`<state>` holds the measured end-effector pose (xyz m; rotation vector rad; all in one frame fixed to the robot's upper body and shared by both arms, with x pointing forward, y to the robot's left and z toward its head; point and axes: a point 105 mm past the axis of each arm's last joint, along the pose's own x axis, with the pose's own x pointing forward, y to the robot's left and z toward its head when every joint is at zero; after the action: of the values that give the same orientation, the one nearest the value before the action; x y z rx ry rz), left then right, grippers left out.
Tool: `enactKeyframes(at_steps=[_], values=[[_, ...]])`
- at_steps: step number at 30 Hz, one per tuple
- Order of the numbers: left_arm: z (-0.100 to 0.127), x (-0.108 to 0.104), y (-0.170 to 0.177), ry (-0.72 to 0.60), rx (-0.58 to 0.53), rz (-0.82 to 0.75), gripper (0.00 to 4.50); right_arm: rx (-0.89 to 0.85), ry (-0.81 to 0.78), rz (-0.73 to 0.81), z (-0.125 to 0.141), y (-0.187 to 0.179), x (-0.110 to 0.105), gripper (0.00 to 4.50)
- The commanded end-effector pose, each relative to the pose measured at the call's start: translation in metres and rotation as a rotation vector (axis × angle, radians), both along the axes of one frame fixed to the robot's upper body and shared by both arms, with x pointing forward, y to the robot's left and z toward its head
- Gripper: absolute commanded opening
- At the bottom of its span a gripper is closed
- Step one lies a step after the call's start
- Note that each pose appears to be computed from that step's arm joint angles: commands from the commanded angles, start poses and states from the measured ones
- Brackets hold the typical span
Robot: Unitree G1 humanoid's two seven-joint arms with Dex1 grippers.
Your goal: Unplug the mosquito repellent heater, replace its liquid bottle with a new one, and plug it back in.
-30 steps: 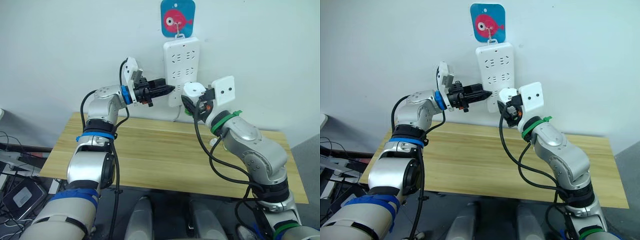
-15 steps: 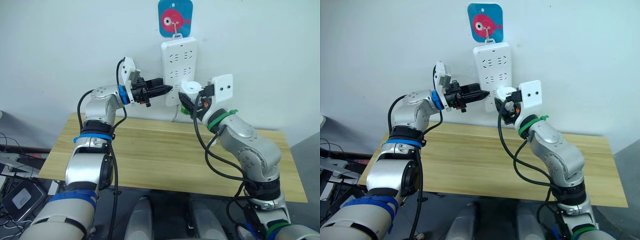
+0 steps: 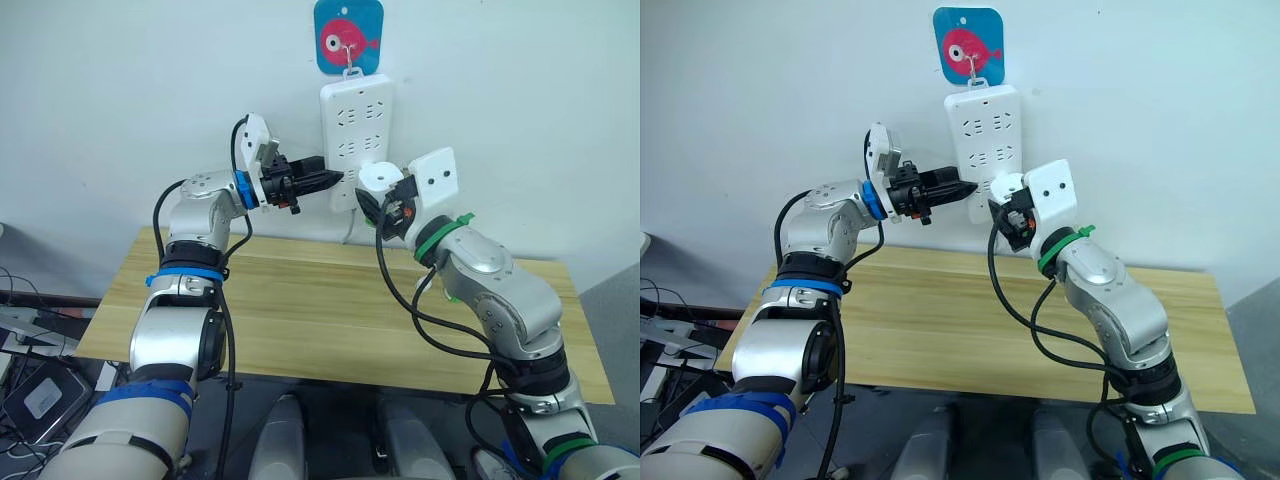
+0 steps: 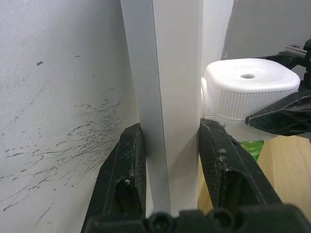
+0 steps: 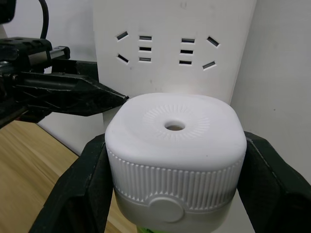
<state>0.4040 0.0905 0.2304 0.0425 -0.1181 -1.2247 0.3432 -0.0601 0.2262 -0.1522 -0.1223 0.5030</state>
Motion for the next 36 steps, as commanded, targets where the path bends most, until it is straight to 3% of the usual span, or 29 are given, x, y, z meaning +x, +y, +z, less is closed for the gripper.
enactKeyframes(at_steps=[1, 14, 18, 19, 36], values=[[-0.007, -0.027, -0.036, -0.017, 0.032, -0.247, 1.25, -0.048, -0.014, -0.209, 0.001, -0.036, 0.025, 3.06], [-0.009, -0.022, -0.035, -0.023, 0.036, -0.215, 1.25, 0.087, 0.019, -0.172, 0.006, -0.029, 0.024, 3.06], [-0.010, -0.015, -0.032, -0.027, 0.042, -0.164, 1.25, 0.090, 0.006, -0.156, 0.008, -0.029, 0.016, 4.41], [-0.011, -0.014, -0.032, -0.029, 0.048, -0.155, 1.25, 0.086, 0.003, -0.155, 0.008, -0.029, 0.015, 4.47], [-0.012, 0.002, -0.024, -0.085, 0.075, -0.044, 1.25, 0.034, 0.046, -0.070, -0.007, -0.049, -0.066, 4.47]])
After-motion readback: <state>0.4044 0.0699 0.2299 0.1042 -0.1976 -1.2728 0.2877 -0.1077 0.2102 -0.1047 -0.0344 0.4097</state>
